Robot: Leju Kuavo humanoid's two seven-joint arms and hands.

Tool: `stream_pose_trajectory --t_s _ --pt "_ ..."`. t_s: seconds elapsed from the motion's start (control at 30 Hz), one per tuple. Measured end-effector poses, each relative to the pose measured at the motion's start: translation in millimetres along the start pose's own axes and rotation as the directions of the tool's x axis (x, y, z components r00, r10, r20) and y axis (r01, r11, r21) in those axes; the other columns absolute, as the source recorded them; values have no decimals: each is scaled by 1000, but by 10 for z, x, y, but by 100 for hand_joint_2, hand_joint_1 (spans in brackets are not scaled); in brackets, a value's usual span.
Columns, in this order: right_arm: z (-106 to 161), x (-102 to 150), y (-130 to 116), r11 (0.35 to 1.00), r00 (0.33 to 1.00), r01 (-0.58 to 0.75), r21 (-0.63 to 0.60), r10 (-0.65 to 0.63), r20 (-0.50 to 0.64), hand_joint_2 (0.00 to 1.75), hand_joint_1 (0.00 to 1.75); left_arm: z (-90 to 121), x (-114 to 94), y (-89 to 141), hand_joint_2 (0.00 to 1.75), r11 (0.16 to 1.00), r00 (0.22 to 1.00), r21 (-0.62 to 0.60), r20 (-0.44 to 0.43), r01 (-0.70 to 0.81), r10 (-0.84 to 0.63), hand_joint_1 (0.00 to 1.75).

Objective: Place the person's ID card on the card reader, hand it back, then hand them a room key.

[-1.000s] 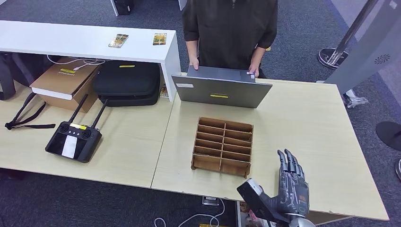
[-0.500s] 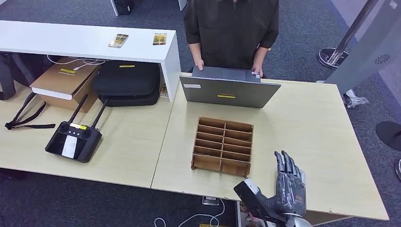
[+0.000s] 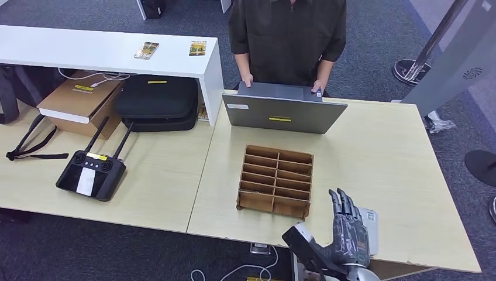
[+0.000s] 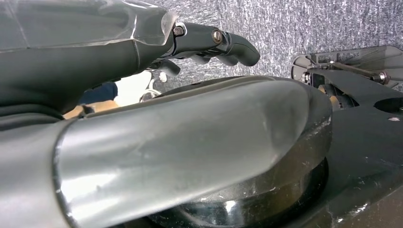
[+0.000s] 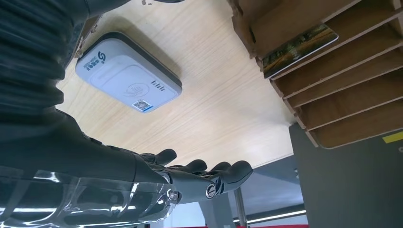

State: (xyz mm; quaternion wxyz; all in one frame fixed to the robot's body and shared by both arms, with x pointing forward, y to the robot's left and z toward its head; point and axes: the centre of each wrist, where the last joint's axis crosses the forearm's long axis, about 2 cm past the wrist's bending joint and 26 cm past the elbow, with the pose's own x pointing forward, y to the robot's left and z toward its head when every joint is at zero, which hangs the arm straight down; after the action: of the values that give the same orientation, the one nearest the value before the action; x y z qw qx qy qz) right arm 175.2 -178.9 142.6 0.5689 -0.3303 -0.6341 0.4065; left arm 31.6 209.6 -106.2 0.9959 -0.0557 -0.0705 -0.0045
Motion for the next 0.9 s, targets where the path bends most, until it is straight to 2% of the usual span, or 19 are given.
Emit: stream_pose_trajectory --t_s 0.43,0.9 --pt "-51 24 102 979 979 -193 60 188 84 175 0 -1 6 24 0 1000 1000 1 6 24 -24 0" --pt "-165 24 212 959 942 -279 40 266 206 175 0 -1 12 21 0 999 999 0 17 33 -33 0"
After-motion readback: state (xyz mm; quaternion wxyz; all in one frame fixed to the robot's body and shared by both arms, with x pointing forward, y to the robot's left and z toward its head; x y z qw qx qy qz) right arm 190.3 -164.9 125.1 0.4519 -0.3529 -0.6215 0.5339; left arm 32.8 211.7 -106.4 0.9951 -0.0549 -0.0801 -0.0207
